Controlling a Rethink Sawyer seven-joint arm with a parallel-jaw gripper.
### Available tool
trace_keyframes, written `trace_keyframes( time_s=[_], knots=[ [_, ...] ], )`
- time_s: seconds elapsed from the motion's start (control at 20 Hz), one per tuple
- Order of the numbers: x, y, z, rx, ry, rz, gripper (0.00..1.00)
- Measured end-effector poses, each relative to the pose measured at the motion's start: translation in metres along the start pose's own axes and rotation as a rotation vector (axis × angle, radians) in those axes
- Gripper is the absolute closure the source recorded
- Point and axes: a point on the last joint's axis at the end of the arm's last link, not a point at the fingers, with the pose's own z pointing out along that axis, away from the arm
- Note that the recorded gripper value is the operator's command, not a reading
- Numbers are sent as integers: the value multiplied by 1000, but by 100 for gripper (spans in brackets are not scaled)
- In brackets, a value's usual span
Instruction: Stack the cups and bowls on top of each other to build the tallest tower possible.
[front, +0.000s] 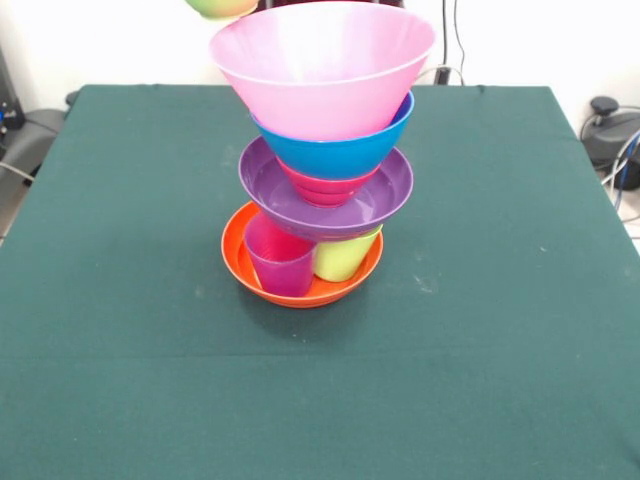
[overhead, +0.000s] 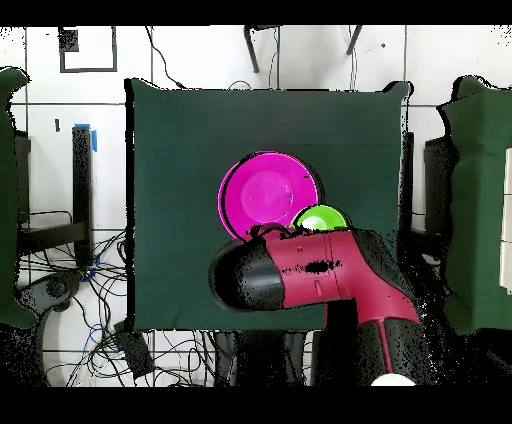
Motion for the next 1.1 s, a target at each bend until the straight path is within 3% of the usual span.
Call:
trace_keyframes(
  time_s=[0.6, 0.9, 1.1],
  knots=[
    [-20, 4, -17, 12, 4, 5, 100],
    [-32, 18, -25, 9, -9, -11, 100],
    [-41, 38, -24, -5, -13, -39, 100]
  ],
)
